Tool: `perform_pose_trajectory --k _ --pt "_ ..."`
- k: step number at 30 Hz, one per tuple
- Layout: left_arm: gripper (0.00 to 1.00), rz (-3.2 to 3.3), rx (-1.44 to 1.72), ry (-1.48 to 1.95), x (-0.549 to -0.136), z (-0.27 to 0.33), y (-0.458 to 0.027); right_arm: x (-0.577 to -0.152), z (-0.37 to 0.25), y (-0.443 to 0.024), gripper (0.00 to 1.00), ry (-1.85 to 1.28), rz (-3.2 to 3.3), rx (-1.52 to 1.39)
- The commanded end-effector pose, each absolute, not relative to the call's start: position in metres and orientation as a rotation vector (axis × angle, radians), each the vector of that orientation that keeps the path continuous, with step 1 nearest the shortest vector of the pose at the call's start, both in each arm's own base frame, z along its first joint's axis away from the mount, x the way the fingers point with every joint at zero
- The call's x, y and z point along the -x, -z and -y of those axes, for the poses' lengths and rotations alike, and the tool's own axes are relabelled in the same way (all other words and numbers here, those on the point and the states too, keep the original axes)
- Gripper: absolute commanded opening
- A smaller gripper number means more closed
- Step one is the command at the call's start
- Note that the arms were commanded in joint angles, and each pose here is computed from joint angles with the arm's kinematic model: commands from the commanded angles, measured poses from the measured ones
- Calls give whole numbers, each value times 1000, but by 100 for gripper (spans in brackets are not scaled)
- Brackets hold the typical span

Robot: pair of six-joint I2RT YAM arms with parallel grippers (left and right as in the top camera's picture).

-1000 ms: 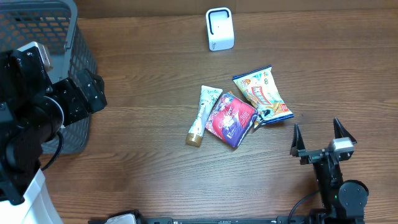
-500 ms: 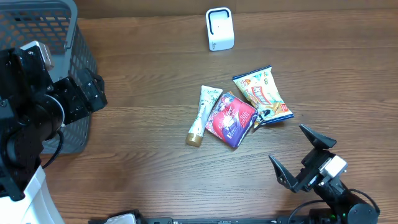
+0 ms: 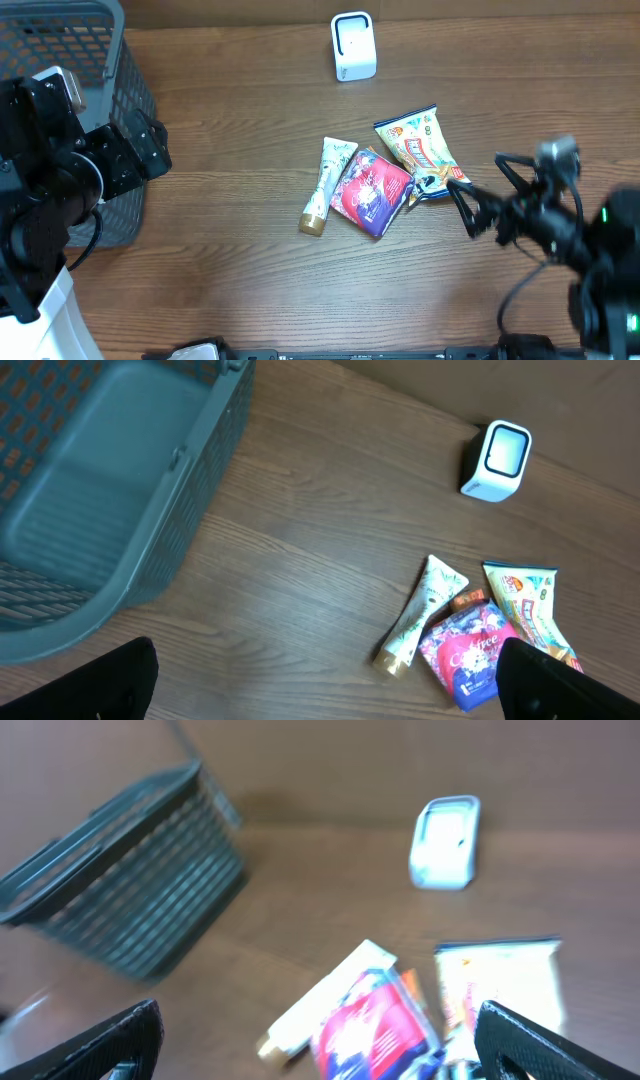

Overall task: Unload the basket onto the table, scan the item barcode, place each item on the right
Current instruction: 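Reach the right gripper to the pile and grasp the purple Carefree pouch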

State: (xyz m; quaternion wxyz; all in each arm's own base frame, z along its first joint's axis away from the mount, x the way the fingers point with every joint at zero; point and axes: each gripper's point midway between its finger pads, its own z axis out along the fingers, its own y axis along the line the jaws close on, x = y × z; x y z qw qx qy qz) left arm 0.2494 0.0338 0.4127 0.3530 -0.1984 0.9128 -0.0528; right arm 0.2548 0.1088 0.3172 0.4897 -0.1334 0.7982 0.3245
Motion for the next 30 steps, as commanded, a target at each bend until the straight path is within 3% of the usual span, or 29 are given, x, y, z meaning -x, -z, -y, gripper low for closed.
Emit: perform_pose_trajectory --k 1,7,13,16,24,30 --pt "100 -2353 543 131 -250 -37 -413 -260 -133 -314 100 -1042 -1976 432" --pt "100 -2353 543 131 -250 -37 -413 -298 -139 -276 100 -1166 -2086 378" --pt "100 -2354 543 131 -250 -37 -413 -327 -146 -214 100 -855 -2368 194" --pt "100 -2353 543 131 -250 -37 -413 -333 -157 -185 100 -748 -2510 -38" --pt "100 -2353 543 131 -250 -37 -413 -337 -175 -123 100 -690 -2692 -228" --pt "100 -2353 543 131 -250 -37 -413 -337 -175 -110 100 -675 -2729 -243"
